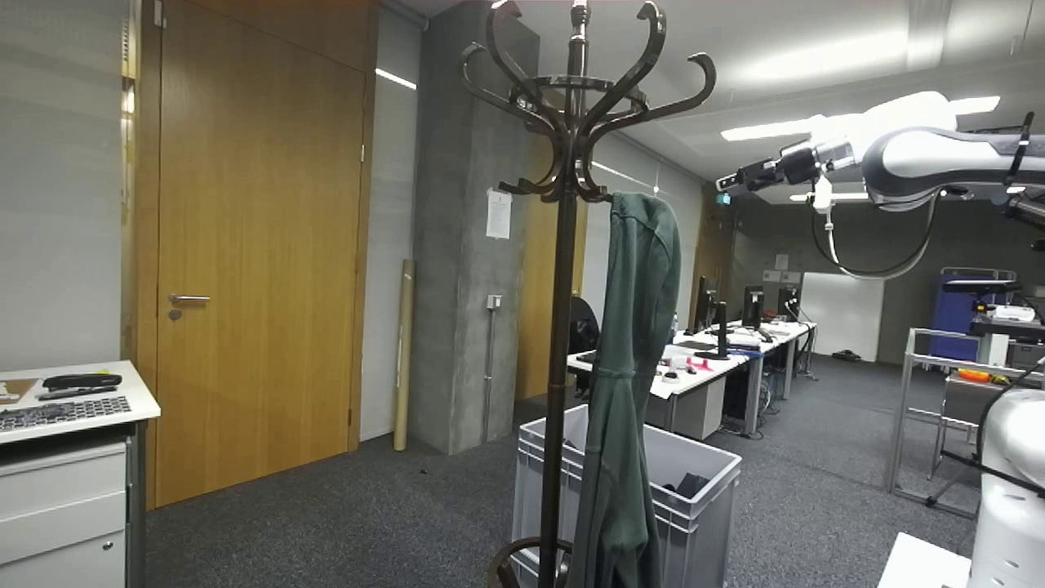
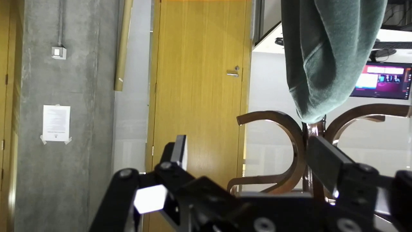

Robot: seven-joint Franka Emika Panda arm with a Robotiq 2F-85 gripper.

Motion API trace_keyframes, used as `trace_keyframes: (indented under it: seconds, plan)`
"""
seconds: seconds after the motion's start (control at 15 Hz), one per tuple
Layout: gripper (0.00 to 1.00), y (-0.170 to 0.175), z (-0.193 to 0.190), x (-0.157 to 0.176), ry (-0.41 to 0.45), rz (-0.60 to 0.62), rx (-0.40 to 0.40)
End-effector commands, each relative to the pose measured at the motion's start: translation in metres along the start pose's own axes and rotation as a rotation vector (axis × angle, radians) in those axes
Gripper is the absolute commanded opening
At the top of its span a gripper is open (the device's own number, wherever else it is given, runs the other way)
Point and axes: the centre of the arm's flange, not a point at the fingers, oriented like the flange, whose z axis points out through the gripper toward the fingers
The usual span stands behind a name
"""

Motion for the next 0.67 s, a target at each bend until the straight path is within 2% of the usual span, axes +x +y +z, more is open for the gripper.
trace_keyframes:
  seconds: [0.0, 0.6]
  plan:
    - [1.0, 0.002, 0.009, 0.035, 0.05, -0.043, 0.033]
    - [1.0, -0.004, 0.002, 0.063, 0.136, -0.114, 0.179]
